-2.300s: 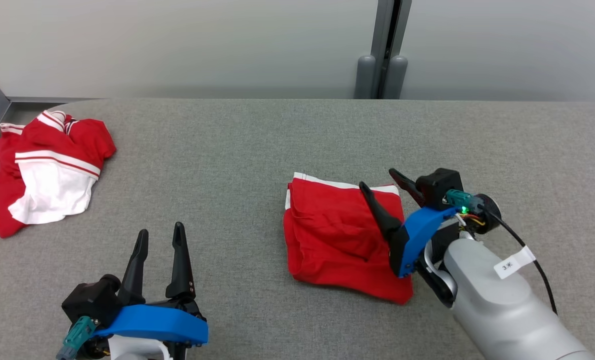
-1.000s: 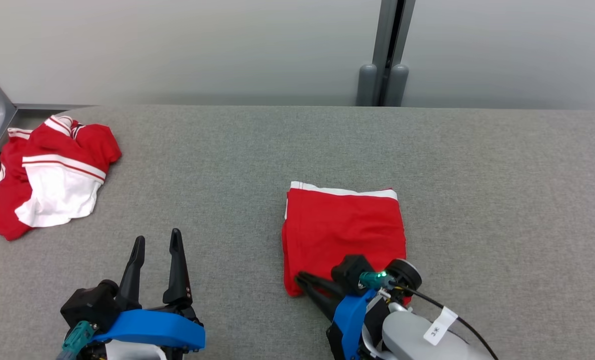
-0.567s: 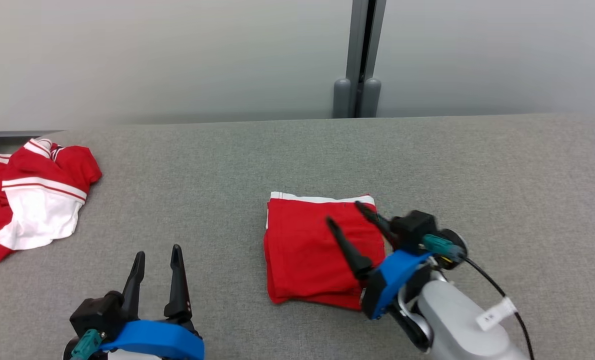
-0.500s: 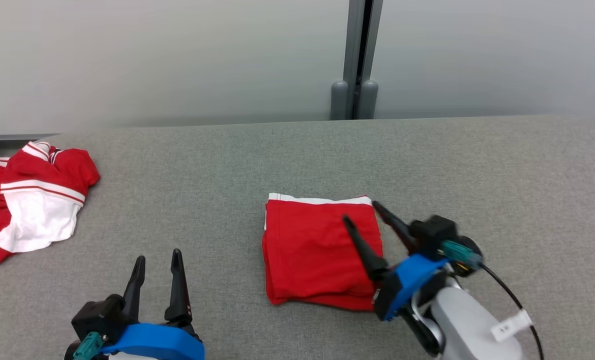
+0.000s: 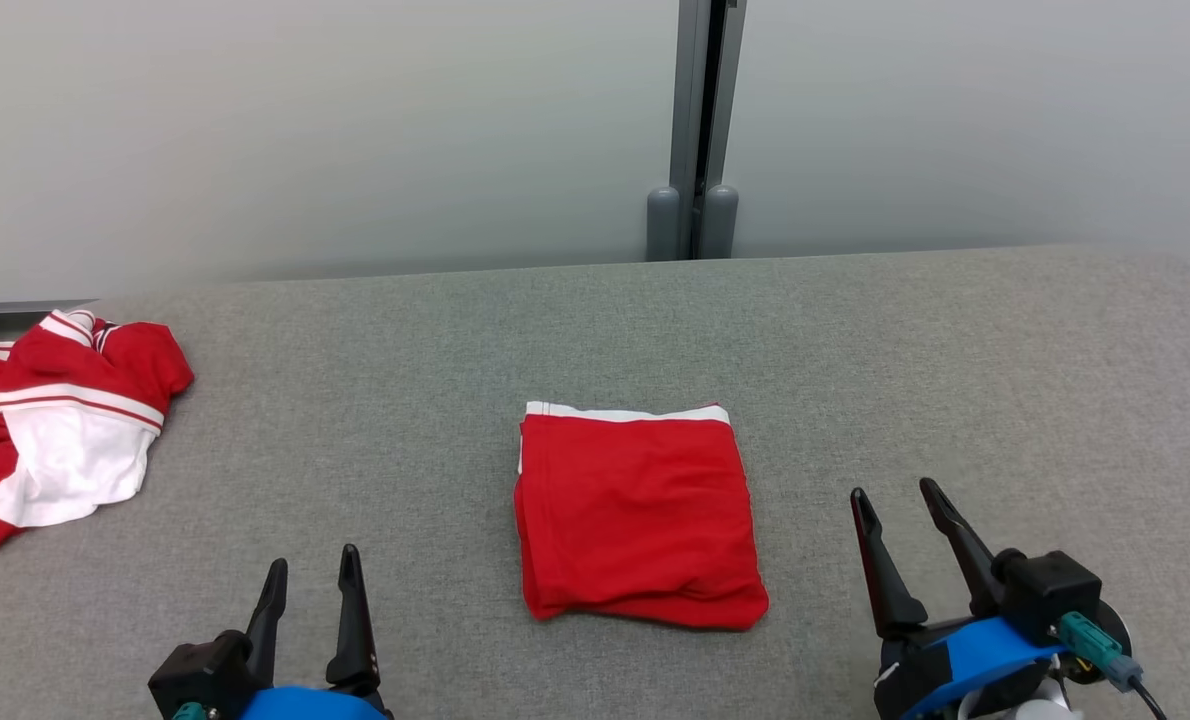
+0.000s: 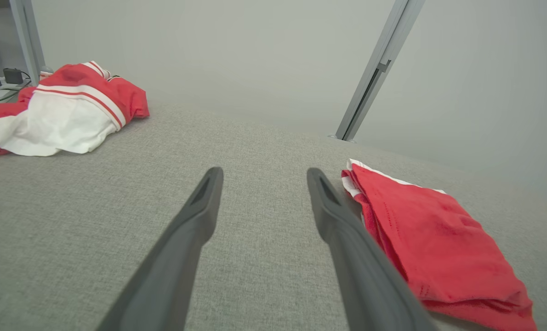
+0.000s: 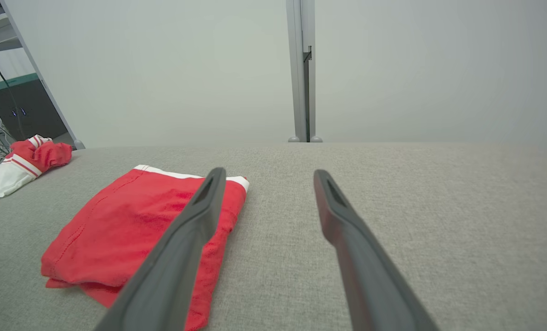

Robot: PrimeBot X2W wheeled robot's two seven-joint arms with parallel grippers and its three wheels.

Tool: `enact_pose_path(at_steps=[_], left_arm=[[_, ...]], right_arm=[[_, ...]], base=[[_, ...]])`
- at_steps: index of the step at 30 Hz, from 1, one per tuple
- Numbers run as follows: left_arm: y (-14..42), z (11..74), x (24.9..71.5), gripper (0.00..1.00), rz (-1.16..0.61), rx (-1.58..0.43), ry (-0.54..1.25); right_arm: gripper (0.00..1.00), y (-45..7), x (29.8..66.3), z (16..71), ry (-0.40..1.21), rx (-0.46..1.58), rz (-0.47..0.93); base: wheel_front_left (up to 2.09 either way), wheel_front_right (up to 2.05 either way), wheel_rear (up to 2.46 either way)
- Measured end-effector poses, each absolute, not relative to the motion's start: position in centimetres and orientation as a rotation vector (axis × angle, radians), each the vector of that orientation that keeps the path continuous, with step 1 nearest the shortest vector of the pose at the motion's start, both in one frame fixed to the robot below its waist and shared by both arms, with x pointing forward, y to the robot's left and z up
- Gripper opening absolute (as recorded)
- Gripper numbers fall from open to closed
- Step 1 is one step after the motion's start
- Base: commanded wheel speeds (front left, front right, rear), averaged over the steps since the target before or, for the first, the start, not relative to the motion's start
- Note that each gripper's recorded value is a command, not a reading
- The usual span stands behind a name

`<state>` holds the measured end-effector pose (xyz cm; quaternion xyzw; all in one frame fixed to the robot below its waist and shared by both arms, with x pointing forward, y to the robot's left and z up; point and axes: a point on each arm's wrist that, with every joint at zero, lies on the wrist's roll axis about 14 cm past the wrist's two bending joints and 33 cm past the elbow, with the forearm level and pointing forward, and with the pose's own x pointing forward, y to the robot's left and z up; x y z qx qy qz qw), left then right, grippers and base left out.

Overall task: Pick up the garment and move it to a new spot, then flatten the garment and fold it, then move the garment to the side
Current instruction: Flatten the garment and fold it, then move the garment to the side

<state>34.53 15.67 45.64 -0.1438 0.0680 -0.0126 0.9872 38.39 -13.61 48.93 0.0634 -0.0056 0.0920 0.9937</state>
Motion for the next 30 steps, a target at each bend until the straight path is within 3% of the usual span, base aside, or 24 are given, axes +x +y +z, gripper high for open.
enact_pose_path(at_steps=[30], left_arm=[[16.5, 44.6, 34.4, 1.0, 0.003, -0.276, 0.153]], right_arm=[[1.0, -13.9, 38.3, 47.3, 0.053, 0.118, 0.176]], base=[[0.0, 0.0, 0.0]])
